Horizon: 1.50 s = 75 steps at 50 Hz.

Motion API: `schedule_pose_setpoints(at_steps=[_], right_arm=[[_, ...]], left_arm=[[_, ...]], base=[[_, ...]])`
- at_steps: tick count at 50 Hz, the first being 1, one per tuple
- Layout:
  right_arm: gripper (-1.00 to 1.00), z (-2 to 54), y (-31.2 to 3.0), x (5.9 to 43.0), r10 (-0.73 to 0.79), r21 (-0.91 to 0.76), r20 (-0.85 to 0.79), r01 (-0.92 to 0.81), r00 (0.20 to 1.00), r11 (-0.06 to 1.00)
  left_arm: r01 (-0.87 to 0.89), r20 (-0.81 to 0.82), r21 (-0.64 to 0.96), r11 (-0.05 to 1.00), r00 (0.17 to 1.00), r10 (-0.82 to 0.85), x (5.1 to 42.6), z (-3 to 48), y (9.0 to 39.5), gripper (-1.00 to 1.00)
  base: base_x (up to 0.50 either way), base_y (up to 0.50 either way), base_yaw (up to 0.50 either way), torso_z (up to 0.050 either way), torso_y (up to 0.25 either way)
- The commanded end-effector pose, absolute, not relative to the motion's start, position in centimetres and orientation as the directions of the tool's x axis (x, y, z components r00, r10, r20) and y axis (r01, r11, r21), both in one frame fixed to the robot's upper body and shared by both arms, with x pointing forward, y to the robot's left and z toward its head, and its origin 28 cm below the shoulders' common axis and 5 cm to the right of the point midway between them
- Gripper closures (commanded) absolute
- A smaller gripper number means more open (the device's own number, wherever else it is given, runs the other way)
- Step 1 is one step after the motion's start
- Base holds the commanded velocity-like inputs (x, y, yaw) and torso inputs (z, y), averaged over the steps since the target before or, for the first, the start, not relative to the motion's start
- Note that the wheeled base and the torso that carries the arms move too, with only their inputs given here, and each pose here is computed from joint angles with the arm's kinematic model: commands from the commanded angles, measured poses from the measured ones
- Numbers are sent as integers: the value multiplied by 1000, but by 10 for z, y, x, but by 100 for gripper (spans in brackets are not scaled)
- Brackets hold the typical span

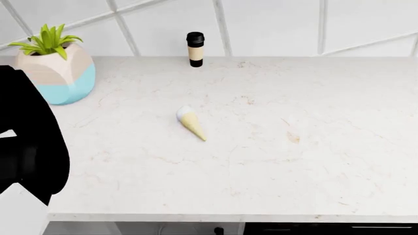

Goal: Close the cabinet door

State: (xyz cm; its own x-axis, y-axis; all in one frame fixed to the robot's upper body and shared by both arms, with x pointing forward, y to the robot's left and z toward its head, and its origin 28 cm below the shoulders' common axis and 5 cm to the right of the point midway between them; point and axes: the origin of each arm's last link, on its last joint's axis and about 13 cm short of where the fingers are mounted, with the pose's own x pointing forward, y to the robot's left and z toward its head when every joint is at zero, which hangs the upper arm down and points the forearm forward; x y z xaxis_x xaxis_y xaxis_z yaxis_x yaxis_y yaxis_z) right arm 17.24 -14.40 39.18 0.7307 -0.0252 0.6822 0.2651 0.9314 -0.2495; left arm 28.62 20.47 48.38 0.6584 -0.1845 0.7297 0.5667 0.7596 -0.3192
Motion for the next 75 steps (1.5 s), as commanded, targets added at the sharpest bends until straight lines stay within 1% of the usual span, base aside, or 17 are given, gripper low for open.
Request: schedule_pose_setpoints(at_steps=[1,8,11,13,16,19,22,25,27,29,32,40,61,75], right_arm=[[-100,390,-147,171,-31,-246,684,271,729,931],[-100,389,-148,172,-36,-243,682,273,731,931],[-100,388,-148,173,-37,-242,681,272,732,931],[-100,387,-149,173,-38,-241,680,272,732,932],[-100,386,-149,173,-40,-239,678,271,734,933],[-100,386,-149,173,-41,-237,678,271,734,933],[-100,386,-149,173,-42,-236,678,272,733,933],[-100,386,-150,173,-42,-236,679,272,733,933],[-100,386,-150,173,-43,-235,679,273,733,933],[-100,386,-150,173,-42,-235,679,272,733,933],[-100,386,-150,173,-42,-235,679,272,733,933],[-100,385,-151,172,-44,-233,680,273,732,933],[-100,380,-158,171,-64,-224,674,285,736,932],[-100,376,-163,170,-79,-218,668,296,740,930]], left_arm=[[478,561,-360,801,797,-223,326,452,183,-100],[479,537,-348,806,806,-247,332,447,174,-100],[510,515,-343,789,805,-296,330,445,169,-100],[505,503,-324,800,808,-306,331,445,167,-100],[443,456,-306,843,845,-278,335,442,164,-100],[386,444,-288,877,865,-235,340,439,162,-100],[372,441,-295,880,870,-221,344,437,161,-100],[424,441,-317,849,858,-264,347,437,159,-100],[491,447,-316,812,832,-329,347,439,158,-100],[523,455,-313,793,815,-358,347,440,156,-100],[537,462,-299,789,805,-372,347,440,155,-100],[556,461,-338,760,801,-381,350,440,148,-100],[559,458,-320,765,798,-391,364,443,131,-100],[541,463,-289,790,801,-380,373,459,124,-100]], base=[[0,0,0,0,0],[0,0,0,0,0],[0,0,0,0,0],[0,0,0,0,0],[0,0,0,0,0],[0,0,0,0,0],[0,0,0,0,0],[0,0,0,0,0],[0,0,0,0,0],[0,0,0,0,0],[0,0,0,0,0],[0,0,0,0,0],[0,0,0,0,0],[2,-2,-5,0,0]])
